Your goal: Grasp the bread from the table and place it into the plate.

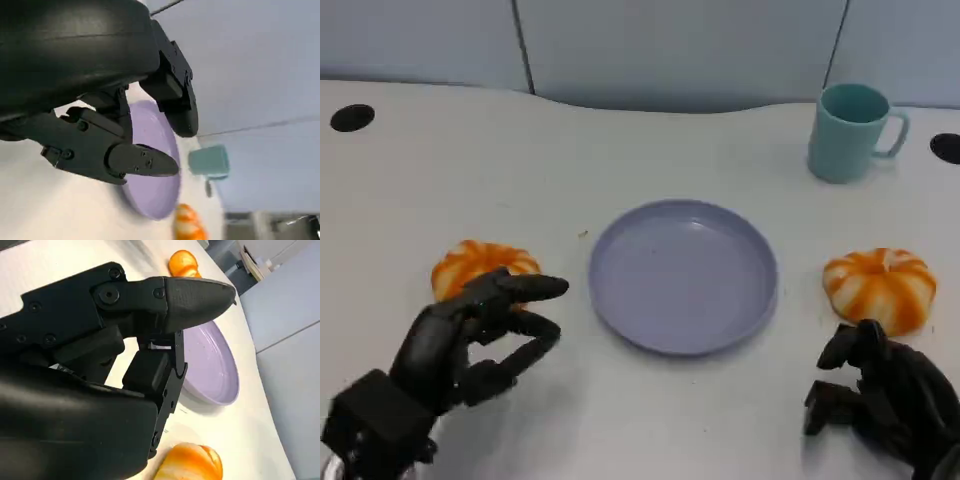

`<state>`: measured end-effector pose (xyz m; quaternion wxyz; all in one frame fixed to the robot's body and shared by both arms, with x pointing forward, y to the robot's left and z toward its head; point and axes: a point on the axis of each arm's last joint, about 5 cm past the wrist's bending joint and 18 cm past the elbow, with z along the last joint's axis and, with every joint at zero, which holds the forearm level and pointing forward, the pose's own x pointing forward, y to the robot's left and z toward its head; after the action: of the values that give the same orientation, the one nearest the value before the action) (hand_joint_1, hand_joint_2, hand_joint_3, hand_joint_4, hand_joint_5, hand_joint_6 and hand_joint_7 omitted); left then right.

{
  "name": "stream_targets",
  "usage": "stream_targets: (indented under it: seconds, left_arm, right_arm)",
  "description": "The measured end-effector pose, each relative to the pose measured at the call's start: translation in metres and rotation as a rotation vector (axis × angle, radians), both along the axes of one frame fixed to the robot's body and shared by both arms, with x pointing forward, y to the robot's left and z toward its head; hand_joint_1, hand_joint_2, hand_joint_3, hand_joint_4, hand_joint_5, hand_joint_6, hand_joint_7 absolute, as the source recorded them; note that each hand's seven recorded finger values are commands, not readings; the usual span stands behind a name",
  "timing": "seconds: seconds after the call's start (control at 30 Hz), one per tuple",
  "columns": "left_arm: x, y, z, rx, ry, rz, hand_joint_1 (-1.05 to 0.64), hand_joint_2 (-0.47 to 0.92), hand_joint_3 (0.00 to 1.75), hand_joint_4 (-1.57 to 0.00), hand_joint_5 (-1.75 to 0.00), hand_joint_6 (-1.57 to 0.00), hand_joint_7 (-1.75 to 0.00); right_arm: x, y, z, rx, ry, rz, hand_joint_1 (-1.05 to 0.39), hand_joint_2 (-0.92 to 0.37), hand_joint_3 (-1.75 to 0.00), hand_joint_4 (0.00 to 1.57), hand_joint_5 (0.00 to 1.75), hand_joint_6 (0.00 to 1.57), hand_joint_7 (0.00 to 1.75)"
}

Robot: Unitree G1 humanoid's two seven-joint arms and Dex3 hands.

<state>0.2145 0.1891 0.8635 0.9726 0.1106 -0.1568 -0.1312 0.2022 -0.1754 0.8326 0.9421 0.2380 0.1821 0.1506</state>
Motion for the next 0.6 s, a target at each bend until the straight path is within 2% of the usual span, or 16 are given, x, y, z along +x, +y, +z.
stream_targets:
  seconds: [0.17, 0.2, 0.23, 0.3, 0.4, 0.47, 0.6]
  left_arm:
    - [0.005, 0.008, 0.012, 0.318, -0.162, 0.037, -0.63, 0.92, 0.13, -0.21, -0.68, -0.47, -0.01]
    - [0.006, 0.008, 0.013, 0.333, -0.181, 0.044, -0.64, 0.92, 0.08, -0.13, -0.48, -0.36, -0.01]
    - [0.006, 0.008, 0.015, 0.381, -0.195, 0.051, -0.65, 0.92, 0.05, -0.11, -0.37, -0.31, -0.01]
    - [0.01, 0.007, 0.025, 0.577, -0.233, 0.049, -0.66, 0.92, 0.03, -0.09, -0.27, -0.26, 0.0]
    - [0.015, 0.009, 0.046, 0.868, -0.325, 0.104, -0.71, 0.92, 0.03, -0.04, -0.19, -0.22, 0.0]
    - [0.019, 0.008, 0.053, 1.024, -0.333, 0.128, -0.73, 0.92, 0.04, -0.02, -0.17, -0.2, 0.0]
    - [0.026, -0.001, 0.055, 1.185, -0.275, 0.111, -0.73, 0.87, 0.0, -0.03, -0.11, -0.16, -0.01]
  right_arm:
    - [0.001, 0.002, 0.0003, 0.003, -0.006, -0.001, -0.45, -0.92, -0.43, 1.26, 1.13, 1.15, 1.05]
    - [0.001, 0.002, 0.0003, 0.003, -0.006, -0.001, -0.46, -0.92, -0.42, 1.26, 1.13, 1.15, 1.06]
    - [0.001, 0.002, 0.0003, 0.003, -0.007, -0.002, -0.46, -0.92, -0.42, 1.26, 1.14, 1.15, 1.06]
    - [0.002, 0.002, 0.0006, 0.004, -0.007, -0.002, -0.46, -0.92, -0.41, 1.25, 1.14, 1.14, 1.07]
    - [0.002, 0.003, 0.0002, 0.004, -0.004, -0.005, -0.47, -0.92, -0.41, 1.25, 1.16, 1.14, 1.07]
    - [0.002, 0.003, 0.0, 0.005, -0.004, -0.006, -0.46, -0.92, -0.42, 1.25, 1.16, 1.14, 1.07]
    - [0.002, 0.003, 0.0002, 0.003, -0.002, -0.005, -0.45, -0.92, -0.44, 1.26, 1.15, 1.14, 1.06]
